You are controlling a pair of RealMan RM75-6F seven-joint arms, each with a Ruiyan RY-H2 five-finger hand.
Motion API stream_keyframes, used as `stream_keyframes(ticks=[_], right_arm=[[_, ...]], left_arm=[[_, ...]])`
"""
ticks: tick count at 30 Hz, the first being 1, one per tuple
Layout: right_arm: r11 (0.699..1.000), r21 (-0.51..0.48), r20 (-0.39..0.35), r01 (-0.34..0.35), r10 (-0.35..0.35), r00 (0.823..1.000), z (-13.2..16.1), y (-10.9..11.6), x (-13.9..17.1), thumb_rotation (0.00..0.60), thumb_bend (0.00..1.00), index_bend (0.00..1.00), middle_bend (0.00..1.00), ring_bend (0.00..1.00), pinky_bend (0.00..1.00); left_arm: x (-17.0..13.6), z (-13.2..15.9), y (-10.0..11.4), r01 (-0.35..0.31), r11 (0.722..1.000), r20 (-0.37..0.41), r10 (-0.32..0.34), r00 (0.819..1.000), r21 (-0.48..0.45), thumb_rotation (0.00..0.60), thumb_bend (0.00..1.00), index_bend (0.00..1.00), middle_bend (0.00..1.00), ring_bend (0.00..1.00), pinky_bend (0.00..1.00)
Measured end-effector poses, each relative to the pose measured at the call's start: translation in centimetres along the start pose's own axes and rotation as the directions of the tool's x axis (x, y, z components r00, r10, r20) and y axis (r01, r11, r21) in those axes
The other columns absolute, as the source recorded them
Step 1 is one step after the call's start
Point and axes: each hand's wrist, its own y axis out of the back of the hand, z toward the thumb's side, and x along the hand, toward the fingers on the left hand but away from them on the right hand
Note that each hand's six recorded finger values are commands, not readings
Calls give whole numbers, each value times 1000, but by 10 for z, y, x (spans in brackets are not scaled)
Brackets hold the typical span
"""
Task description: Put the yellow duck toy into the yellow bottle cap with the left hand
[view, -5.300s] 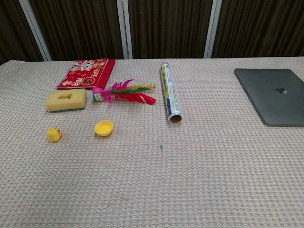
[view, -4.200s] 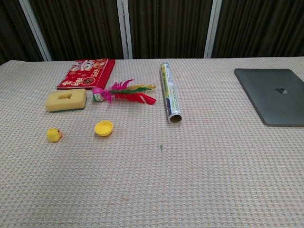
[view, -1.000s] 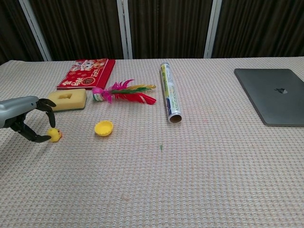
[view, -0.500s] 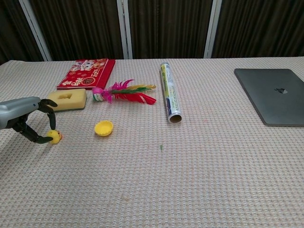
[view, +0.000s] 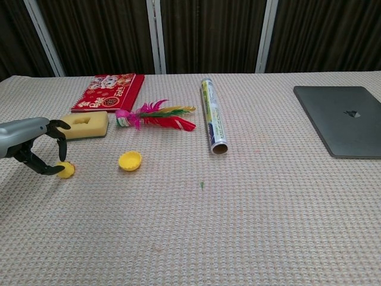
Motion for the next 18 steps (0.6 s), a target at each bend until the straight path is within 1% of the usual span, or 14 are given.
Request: stream_keyframes(ticks=[6,13,18], right_arm=[[1000,-1,0,-1,1,1000,0,0,0,600,20,313,8,0,0],[1000,-3,-1,-2,2,1000,0,0,0,600,21,313,8,0,0],[1000,-5,0,0,0,1000,0,0,1,600,21,313,8,0,0]], left_arm=[[-1,-3,0,3,1000,-8,-4,1000,-3,600,243,472,14,42,0],[0,-6,-1,13,1000,-21,-13,1000,-5,600,239,460,10,39,0],[2,-6,-3,16,1000,-21,-16,1000,14,600,239,460,11,39,0]])
